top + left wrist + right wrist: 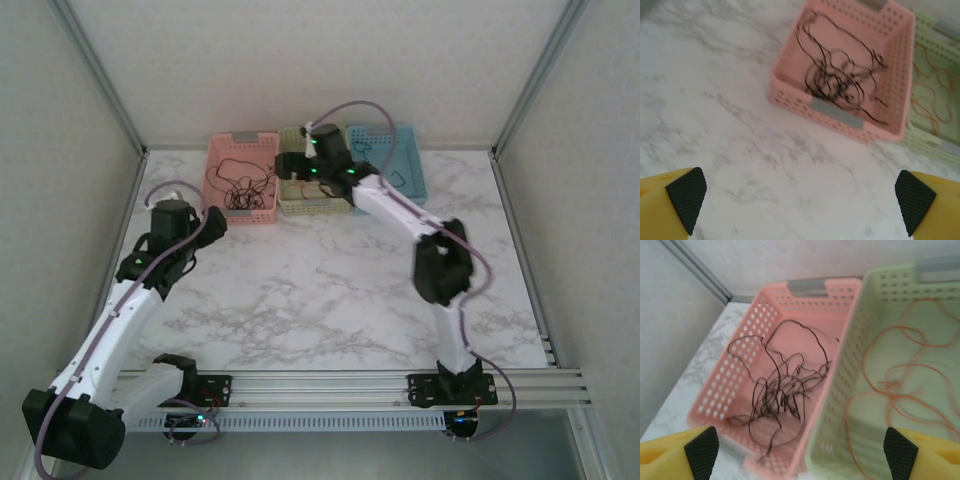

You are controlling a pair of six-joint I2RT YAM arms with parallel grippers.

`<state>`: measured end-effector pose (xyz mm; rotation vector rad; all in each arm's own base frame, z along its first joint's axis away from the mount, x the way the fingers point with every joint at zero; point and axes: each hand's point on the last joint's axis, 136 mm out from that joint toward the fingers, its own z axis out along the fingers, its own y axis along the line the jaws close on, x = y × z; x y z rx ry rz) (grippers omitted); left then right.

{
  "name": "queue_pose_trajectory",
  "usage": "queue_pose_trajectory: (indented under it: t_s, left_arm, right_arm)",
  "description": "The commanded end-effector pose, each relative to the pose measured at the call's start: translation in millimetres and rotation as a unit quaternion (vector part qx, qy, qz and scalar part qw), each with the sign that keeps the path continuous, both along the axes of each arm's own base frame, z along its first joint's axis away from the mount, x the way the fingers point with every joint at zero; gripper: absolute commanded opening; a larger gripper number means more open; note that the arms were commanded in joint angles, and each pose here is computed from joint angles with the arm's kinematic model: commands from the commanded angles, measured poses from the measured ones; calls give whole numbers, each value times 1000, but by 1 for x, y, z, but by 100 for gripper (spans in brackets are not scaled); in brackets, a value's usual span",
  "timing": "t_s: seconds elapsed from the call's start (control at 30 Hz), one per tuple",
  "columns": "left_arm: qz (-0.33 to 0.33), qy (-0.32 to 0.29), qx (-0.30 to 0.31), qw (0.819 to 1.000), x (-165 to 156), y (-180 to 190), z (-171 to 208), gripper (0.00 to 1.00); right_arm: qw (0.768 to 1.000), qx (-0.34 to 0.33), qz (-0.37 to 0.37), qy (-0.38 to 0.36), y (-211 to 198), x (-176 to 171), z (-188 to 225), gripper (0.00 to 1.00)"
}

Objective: Untangle the cables

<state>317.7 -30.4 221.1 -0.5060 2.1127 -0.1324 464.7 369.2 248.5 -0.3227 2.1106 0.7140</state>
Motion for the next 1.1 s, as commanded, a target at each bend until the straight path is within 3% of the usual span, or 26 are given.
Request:
queue_pose_trajectory:
  t_s: [0.0, 0.13, 0.23, 0.37, 0.5, 0.53, 0.63, 0.73, 0.83, 0.93, 1.07]
  left_arm:
    - [59, -109, 103, 987, 1, 16, 24, 100]
    - [46, -164, 156, 973, -6, 15, -10, 100]
    - [22, -157, 196, 968, -1, 12, -35, 99]
    - [1, -161, 227, 960, 7, 9, -34, 99]
    - [7, -144, 223, 964, 15, 27, -64, 99]
    - [11, -140, 217, 966, 17, 32, -72, 99]
    - [0, -134, 224, 965, 29, 34, -87, 98]
    - [-16, -149, 217, 965, 42, 32, -89, 98]
    - [-30, -134, 204, 969, 58, 33, -107, 98]
    - [-40, -123, 185, 974, 66, 35, -115, 97]
    - [-57, -114, 179, 976, 71, 32, -125, 100]
  right_arm:
    - [988, -23, -55, -140, -69, -38, 55, 92]
    - [975, -93, -146, -140, -164, -77, 16, 95]
    - [961, -132, -201, -135, -222, -98, -20, 95]
    - [929, -176, -303, -114, -298, -115, -61, 95]
    - [902, -194, -369, -110, -343, -116, -87, 94]
    - [898, -192, -384, -91, -352, -116, -90, 93]
    - [891, -189, -391, -133, -360, -104, -89, 93]
    - [871, -221, -425, -109, -386, -96, -131, 90]
    - [881, -214, -397, -142, -380, -90, -135, 87]
    - [898, -209, -362, -135, -370, -83, -146, 76]
    - [901, -200, -353, -152, -370, -76, -155, 77]
